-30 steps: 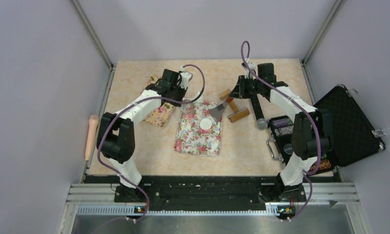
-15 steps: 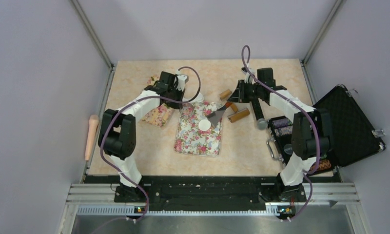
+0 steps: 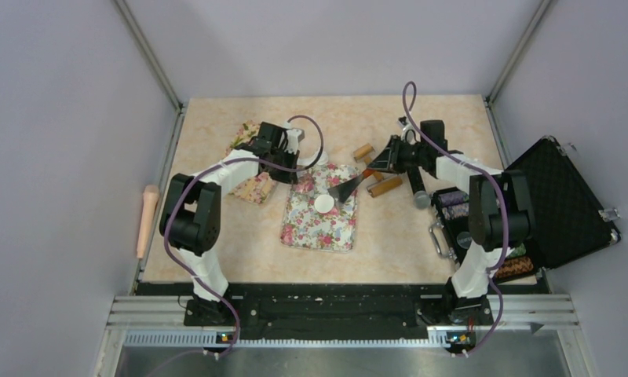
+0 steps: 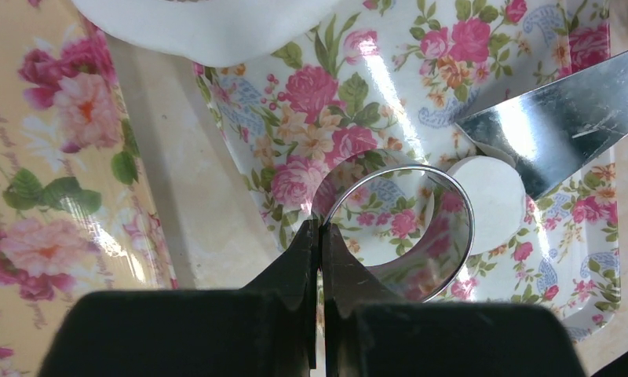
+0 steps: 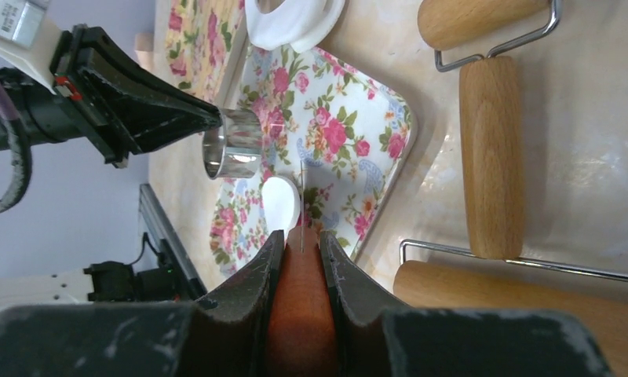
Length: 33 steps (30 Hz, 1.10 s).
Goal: Roll out the dumpling wrappers from the dough
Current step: Place the dumpling mold on the work surface.
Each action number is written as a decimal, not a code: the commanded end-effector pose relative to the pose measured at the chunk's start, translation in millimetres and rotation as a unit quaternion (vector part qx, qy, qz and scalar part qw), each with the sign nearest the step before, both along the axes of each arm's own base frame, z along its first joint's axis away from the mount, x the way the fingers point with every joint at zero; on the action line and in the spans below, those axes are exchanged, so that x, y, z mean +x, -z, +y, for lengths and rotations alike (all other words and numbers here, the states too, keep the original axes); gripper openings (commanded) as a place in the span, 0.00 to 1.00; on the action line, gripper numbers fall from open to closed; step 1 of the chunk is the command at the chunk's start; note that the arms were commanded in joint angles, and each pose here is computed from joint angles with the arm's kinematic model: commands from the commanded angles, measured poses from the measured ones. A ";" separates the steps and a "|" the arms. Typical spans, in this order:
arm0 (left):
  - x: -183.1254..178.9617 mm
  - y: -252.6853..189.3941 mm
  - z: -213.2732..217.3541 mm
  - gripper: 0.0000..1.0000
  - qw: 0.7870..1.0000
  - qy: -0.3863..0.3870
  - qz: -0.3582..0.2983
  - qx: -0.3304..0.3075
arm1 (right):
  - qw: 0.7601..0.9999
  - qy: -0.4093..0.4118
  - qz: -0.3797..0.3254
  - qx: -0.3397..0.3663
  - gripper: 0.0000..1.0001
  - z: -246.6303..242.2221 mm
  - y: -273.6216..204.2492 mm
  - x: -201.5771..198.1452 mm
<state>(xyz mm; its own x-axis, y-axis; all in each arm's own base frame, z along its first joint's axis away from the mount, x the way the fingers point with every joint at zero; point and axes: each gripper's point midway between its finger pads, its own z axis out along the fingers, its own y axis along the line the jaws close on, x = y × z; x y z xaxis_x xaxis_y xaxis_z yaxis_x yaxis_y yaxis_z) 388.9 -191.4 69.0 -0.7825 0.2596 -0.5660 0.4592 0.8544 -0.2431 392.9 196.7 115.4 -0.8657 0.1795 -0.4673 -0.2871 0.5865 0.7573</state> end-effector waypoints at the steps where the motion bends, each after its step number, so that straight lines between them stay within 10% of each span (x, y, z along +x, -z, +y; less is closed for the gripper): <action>1: -1.1 -22.4 -10.8 0.00 0.999 0.018 -0.026 -0.036 | 0.998 0.004 -0.008 0.067 0.00 9.9 -19.6 5.1; 33: 3.9 -22.0 -10.9 0.00 0.998 -0.005 -0.029 -0.062 | 0.995 -0.003 0.047 0.085 0.00 28.2 15.2 0.2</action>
